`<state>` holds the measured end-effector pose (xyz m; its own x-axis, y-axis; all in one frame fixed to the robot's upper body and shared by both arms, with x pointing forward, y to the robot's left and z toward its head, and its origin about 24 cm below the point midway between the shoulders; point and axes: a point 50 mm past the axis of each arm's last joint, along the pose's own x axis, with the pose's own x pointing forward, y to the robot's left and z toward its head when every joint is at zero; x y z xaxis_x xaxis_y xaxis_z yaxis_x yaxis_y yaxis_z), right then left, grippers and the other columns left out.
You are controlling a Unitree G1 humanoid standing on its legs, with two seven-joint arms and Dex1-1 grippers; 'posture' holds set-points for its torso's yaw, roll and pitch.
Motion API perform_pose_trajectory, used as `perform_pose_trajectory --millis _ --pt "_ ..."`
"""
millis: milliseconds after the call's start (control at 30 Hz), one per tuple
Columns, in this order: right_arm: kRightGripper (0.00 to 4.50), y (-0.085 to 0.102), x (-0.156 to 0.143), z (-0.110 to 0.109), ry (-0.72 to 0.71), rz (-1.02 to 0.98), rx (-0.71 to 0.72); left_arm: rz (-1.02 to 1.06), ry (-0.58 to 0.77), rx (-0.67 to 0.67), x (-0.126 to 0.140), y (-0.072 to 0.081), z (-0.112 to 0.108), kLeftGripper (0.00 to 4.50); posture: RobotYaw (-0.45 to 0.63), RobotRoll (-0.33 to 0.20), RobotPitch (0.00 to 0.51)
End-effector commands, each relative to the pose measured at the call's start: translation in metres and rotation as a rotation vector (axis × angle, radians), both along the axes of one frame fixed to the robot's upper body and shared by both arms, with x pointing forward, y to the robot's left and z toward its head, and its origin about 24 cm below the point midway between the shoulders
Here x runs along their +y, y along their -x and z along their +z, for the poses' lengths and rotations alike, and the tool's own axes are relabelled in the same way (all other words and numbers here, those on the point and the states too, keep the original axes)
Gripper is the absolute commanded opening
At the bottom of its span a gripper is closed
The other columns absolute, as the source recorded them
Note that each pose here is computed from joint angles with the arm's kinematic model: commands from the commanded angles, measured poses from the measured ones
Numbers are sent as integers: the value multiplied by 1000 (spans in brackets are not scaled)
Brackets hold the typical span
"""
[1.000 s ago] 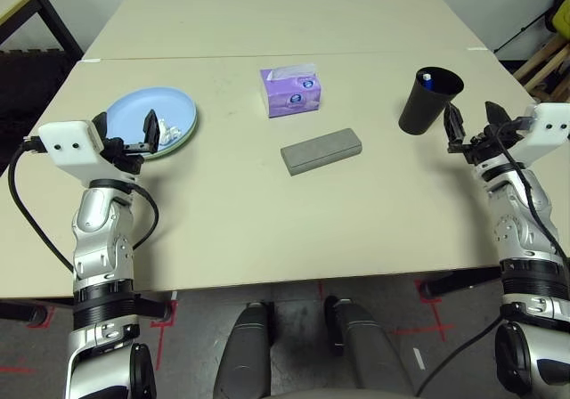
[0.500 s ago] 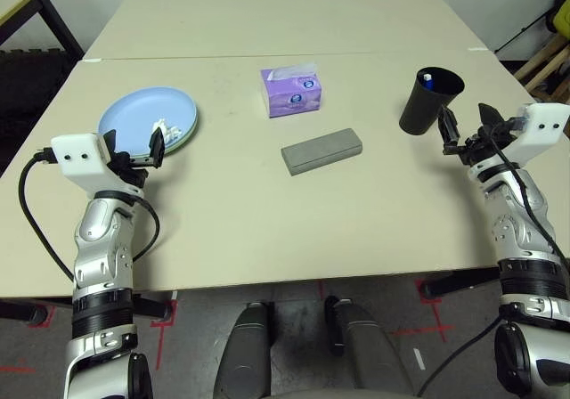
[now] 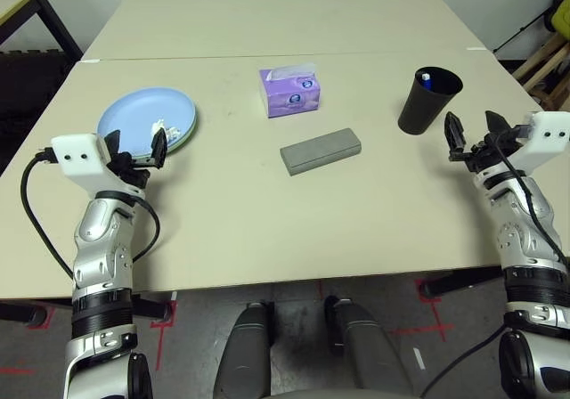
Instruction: Organize and tidy the items on the table.
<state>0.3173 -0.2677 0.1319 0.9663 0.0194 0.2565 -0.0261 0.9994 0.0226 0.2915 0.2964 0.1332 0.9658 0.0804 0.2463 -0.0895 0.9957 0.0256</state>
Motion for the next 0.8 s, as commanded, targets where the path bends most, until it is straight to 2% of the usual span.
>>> perform_pose_trajectory --millis 33,800 --pt "4474 0 0 2 8 -6 -7 1 8 6 2 2 -1 4500 99 0 149" --pt "4474 -1 4 4 13 1 -12 -3 4 -3 1 0 1 4500 93 0 152"
